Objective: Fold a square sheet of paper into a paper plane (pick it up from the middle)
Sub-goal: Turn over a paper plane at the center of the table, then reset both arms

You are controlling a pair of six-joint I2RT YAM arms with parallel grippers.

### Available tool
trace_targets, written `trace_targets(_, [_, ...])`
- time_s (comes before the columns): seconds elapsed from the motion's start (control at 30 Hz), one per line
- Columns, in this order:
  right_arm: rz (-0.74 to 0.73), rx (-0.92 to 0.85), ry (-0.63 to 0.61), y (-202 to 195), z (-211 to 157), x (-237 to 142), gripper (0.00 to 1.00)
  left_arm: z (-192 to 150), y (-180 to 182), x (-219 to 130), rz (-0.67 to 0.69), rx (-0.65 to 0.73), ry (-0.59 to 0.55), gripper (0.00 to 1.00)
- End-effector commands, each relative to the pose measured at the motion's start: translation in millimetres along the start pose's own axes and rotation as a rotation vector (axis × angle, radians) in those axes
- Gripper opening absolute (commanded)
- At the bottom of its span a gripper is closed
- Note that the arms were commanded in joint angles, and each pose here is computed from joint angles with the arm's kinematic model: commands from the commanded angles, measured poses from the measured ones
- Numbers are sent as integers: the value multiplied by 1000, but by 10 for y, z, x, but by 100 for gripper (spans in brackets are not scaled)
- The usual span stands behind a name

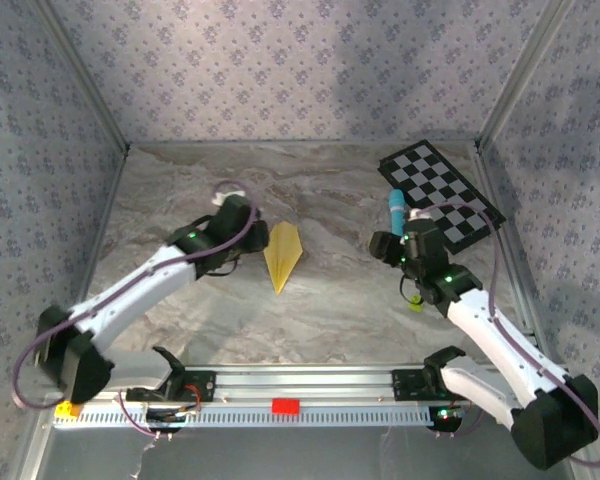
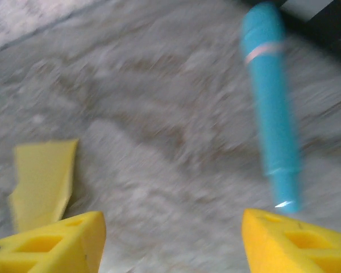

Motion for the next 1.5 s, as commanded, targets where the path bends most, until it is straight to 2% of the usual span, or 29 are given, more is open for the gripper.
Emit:
trace_targets(0.0, [-260, -196, -154, -423, 222, 14, 70, -65, 512, -6, 175, 38, -74, 72])
trace_targets(0.07, [-329, -303, -231, -577, 297, 110, 72, -86, 824, -31, 288, 32, -125, 86])
trace_targets(0.13, [-378, -346, -247, -697, 339, 177, 75, -113, 1117, -7, 391, 37, -161, 93])
trace_targets(0.27, [-352, -328, -256, -937, 358, 405, 77, -192, 1652, 120, 570, 14, -177, 96])
trace_targets(0.37, [-302, -328, -289, -1028, 358, 535, 77, -281, 1875, 304, 631, 43, -145, 98])
trace_targets(0.53, [-203, -374, -279, -1077, 336, 786, 77, -359, 1973, 702, 548, 33, -143, 98])
trace_targets(0.73, [-72, -318, -315, -1096, 416, 936, 77, -346, 1905, 937, 492, 129, -305, 98])
trace_targets(0.87, [-12, -398, -283, -1078, 210, 1134, 77, -347, 1946, 980, 444, 135, -372, 98])
trace_targets(0.97, [-83, -379, -280, -1113, 247, 1179, 83, -477, 1990, 1118, 394, 123, -442, 98])
trace_targets(1.0, [-115, -362, -290, -1139, 285, 1189, 99, -547, 1977, 1146, 374, 125, -403, 98])
trace_targets(1.03, [-150, -334, -286, -1185, 315, 1198, 100, -508, 1973, 1141, 352, 119, -367, 98])
trace_targets(1.13, [-147, -320, -288, -1210, 334, 1195, 100, -474, 2012, 1168, 365, 106, -355, 100])
trace_targets(1.47, [-149, -326, -290, -1199, 329, 1193, 100, -464, 1998, 1172, 378, 117, -364, 100])
Point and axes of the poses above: each hand's point on the last joint's axis, 136 mm out from that joint toward the fingers, its own x axis out along the fingers, its own y axis along the line the jaws close on, z = x × y, the point moved 5 cm from there along -x, back along the fingers, and after that the axes turned 15 degrees about x, right-handed, at the moved point
